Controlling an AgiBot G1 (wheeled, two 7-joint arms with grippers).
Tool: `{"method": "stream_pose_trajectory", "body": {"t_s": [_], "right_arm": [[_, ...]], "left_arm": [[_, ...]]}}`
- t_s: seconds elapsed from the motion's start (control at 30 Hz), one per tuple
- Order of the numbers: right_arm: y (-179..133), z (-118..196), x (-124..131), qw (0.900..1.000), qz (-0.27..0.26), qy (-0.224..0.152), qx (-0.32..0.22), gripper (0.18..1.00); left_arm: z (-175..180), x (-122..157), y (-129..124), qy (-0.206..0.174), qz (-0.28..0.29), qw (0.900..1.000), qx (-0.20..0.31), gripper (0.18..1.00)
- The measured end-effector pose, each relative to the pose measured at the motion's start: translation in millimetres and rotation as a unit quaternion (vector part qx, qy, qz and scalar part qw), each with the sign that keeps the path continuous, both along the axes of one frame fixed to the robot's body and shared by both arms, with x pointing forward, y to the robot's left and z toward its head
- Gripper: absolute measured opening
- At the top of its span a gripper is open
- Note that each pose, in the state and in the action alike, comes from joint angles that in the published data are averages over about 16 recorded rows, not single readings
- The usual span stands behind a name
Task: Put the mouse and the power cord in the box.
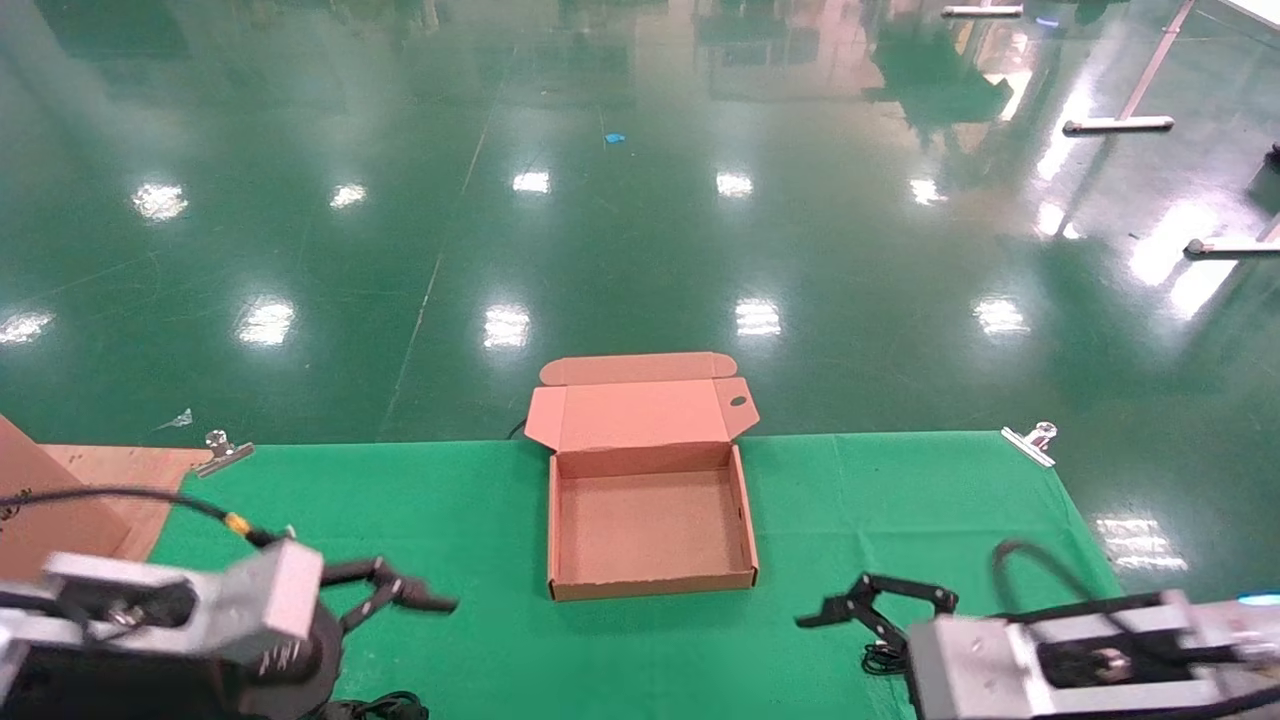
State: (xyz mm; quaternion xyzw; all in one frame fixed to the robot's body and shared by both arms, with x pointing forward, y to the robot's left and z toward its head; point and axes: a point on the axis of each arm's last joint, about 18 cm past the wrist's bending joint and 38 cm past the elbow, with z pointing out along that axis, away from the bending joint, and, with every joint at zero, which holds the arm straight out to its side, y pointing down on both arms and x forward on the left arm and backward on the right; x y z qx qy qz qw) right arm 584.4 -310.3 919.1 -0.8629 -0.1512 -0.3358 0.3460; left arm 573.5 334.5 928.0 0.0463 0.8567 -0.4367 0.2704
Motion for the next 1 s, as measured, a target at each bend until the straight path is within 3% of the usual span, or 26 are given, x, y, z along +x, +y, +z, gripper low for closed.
{"method": "stream_pose_trajectory", "body": {"t_s": [0.23,0.4,0.67,1.0], "right_arm": [[-10.2,-27.9,45.4,0.988,-0.026,-0.028,-0.149,1.001],[-16.4,-39.6,70.8,0.975,-0.038,-0.044,-0.216,1.001],[-29.6,-50.0,96.3,0.962,-0.054,-0.048,-0.263,1.001],[-39.3,-57.3,111.2,0.956,-0.063,-0.041,-0.282,1.001]], "left_arm": [[-33.4,32.6,26.7,0.017,0.040,0.9938,0.103,1.001],[-53.2,50.8,40.1,0.023,0.059,0.9864,0.152,1.001],[-79.5,75.2,53.0,0.019,0.091,0.9756,0.199,1.001],[-92.4,100.1,66.2,-0.012,0.137,0.9605,0.242,1.001]]}}
